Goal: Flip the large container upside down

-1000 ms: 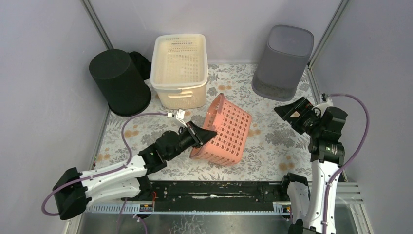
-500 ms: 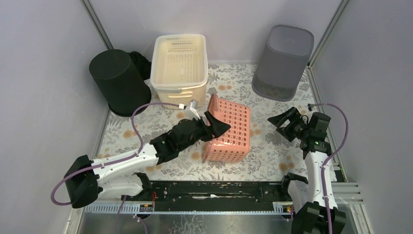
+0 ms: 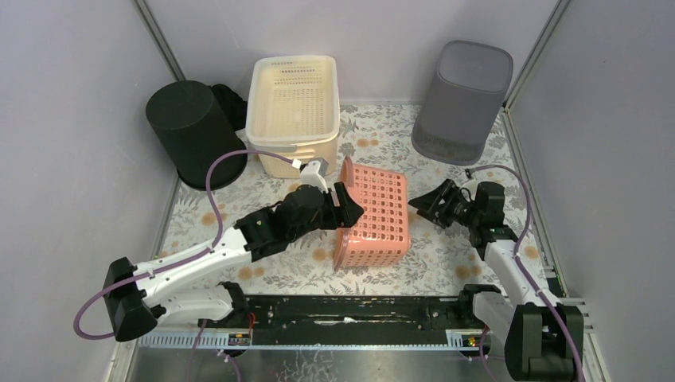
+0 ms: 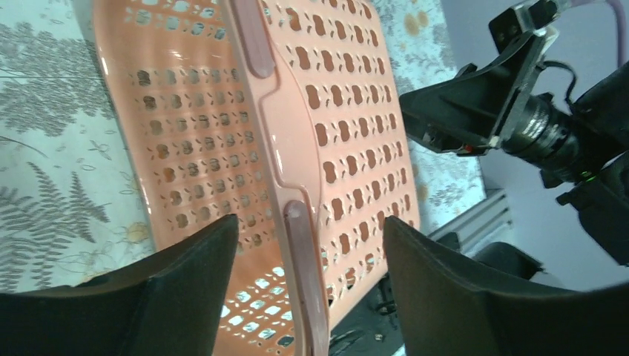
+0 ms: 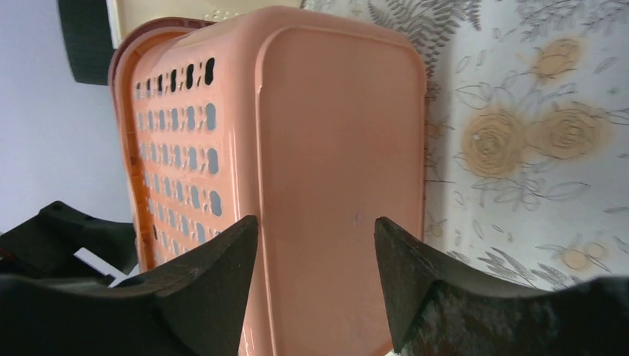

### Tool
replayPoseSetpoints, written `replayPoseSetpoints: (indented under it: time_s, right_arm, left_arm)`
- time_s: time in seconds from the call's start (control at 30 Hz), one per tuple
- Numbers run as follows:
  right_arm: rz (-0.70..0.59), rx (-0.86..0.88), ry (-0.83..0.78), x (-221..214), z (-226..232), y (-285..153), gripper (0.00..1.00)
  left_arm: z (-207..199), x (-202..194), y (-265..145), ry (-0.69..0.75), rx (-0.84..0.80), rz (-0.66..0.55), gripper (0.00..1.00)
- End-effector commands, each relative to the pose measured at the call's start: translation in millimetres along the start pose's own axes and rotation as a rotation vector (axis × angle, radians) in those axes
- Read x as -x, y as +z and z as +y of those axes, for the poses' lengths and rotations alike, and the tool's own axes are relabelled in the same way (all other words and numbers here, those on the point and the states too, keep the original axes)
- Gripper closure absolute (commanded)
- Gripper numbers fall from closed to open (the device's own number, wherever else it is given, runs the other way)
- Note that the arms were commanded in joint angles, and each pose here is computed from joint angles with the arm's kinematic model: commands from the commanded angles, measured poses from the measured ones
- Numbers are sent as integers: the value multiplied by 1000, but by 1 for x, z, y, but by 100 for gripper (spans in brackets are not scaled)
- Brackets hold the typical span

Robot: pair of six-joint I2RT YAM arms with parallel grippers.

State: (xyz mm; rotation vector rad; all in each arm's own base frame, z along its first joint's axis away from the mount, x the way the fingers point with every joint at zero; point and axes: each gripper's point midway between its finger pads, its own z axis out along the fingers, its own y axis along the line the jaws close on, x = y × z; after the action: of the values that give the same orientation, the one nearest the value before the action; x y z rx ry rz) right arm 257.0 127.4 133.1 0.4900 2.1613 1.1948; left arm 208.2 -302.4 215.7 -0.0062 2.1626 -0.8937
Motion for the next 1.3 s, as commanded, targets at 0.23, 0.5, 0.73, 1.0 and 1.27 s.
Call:
replayPoseSetpoints:
  time_s: [0.23, 0.5, 0.73, 1.0, 1.27]
  right_arm:
    - [39, 289, -23, -3, 56, 22, 28]
    - [88, 384, -16, -14, 74, 17, 43]
    - [97, 465, -71, -8, 115, -6, 58]
    - [104, 533, -144, -4, 163, -40, 58]
    - [98, 505, -205, -6, 182, -64, 58]
  left_arm:
    - [20, -17, 28, 31, 27, 17, 54]
    - [16, -21, 35, 0, -23, 28, 56]
    - [-15, -23, 45, -51, -193, 54, 49]
    - [-68, -25, 54, -108, -473, 75, 35]
    - [-94, -46, 62, -186, -719, 137, 33]
